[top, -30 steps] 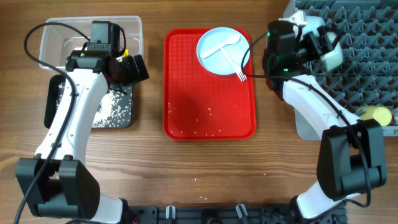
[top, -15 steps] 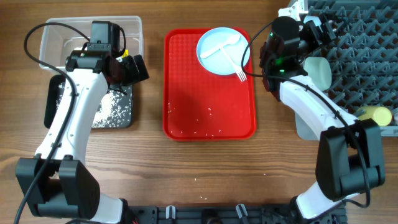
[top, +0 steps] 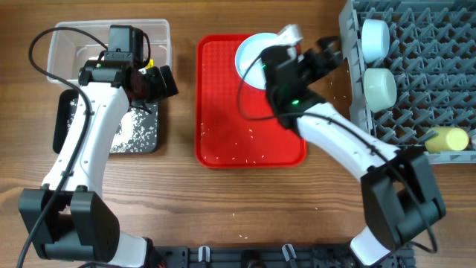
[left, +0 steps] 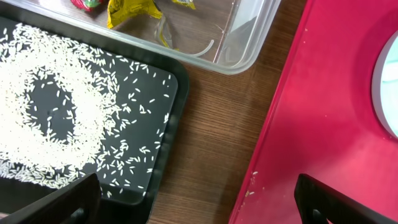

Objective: Sort waste into correct bins and load items into the dishwasher rack
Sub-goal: 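Reach the right gripper to the white fork on the light-blue plate, then grasp the white fork handle with the right gripper and lift, then carry the fork right and insert it upright into the rack, then release the fork and move the right gripper back to the plate, then grasp the white spoon on the plate with the right gripper, then lift the white spoon off the plate toward the rack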

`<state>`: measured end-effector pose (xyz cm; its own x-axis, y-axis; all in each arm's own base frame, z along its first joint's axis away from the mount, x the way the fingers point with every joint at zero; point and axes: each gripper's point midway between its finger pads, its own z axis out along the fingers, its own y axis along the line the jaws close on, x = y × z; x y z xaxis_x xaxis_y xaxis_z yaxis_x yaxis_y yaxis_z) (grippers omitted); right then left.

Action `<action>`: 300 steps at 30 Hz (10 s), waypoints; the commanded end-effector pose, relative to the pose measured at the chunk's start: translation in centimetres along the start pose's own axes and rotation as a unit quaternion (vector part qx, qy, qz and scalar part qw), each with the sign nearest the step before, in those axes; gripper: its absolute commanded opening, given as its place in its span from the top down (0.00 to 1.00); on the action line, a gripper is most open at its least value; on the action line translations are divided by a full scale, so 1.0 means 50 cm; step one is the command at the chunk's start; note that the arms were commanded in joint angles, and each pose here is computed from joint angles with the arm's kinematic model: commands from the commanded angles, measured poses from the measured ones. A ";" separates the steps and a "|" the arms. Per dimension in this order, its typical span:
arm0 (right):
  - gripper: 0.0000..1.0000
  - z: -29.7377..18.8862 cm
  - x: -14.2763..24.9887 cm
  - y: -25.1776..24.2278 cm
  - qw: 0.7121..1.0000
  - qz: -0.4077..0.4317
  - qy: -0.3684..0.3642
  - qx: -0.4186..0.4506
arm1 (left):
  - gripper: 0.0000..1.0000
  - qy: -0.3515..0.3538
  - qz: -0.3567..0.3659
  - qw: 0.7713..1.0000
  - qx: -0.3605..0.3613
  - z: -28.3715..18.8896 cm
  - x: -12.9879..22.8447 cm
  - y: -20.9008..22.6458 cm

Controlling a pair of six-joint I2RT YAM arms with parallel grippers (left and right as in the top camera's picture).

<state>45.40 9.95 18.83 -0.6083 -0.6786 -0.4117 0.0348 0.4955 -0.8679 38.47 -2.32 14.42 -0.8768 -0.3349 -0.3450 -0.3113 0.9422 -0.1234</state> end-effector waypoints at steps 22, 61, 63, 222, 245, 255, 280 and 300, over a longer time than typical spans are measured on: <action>0.28 0.017 -0.075 0.197 0.842 0.258 0.117 -0.458 | 0.00 0.003 -0.008 1.000 -0.004 0.006 0.000 0.005; 0.84 0.018 -0.061 0.195 0.841 0.235 0.114 -0.474 | 0.00 0.003 -0.008 1.000 -0.004 0.006 0.000 0.005; 0.83 0.002 -0.067 0.161 0.842 0.240 0.106 -0.472 | 0.00 0.003 -0.008 1.000 -0.004 0.006 0.000 0.005; 0.12 -0.124 0.098 -0.032 0.772 0.444 0.068 -0.450 | 0.00 0.003 -0.008 1.000 -0.004 0.006 0.000 0.005; 0.15 0.140 -0.281 0.314 0.684 0.549 0.114 -0.466 | 0.00 0.003 -0.008 1.000 -0.004 0.006 0.000 0.005; 0.00 0.146 -0.173 0.372 0.713 0.545 0.220 -0.384 | 0.00 0.003 -0.008 1.000 -0.004 0.006 0.000 0.005; 0.96 0.129 -0.145 0.436 0.727 0.497 0.239 -0.409 | 0.00 0.003 -0.008 1.000 -0.004 0.006 0.000 0.005; 0.96 -0.007 0.233 -0.144 0.613 0.622 0.482 -0.070 | 0.00 0.003 -0.008 1.000 -0.004 0.006 0.000 0.005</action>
<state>40.47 2.65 20.27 -0.6074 0.7505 -0.2605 0.7560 0.6468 0.1008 38.48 -2.31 14.37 -0.8763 -0.3378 -0.3434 -0.3143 0.9412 -0.1236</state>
